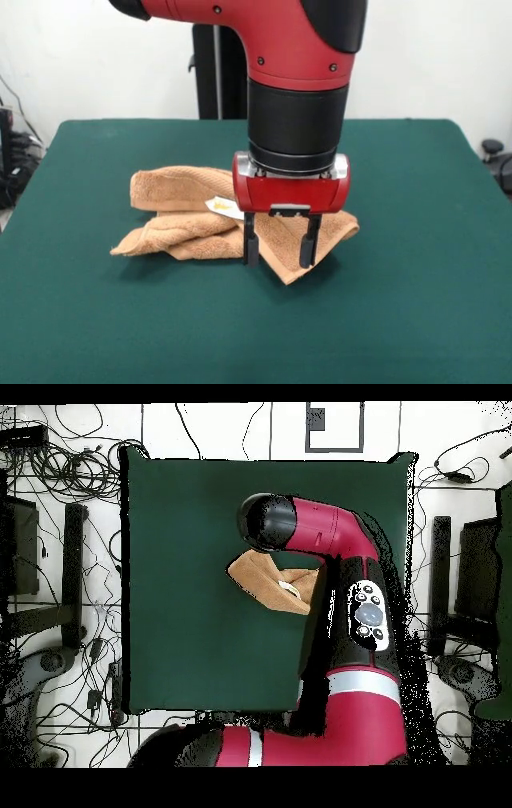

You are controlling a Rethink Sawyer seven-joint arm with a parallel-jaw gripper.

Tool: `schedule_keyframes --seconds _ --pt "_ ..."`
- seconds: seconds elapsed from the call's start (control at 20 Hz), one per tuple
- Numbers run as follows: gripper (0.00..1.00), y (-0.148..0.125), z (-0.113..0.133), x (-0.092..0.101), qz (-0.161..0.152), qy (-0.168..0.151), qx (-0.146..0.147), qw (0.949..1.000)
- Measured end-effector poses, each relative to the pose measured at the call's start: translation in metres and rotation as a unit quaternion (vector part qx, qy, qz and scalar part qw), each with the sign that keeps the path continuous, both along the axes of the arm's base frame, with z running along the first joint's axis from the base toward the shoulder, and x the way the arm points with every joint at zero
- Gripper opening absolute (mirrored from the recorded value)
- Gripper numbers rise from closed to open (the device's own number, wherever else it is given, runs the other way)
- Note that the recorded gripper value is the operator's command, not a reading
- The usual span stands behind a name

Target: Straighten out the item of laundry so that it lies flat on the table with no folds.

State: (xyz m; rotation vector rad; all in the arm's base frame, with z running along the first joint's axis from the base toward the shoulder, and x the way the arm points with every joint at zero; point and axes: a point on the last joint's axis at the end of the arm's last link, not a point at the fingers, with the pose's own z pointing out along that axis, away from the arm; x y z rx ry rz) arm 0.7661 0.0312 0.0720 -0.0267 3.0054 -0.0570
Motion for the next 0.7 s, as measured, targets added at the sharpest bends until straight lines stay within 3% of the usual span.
schedule_keyframes --seconds 0.7 --pt "1.0 -0.0001 -0.0034 -0.0015 0.001 0.002 -0.001 1.0"
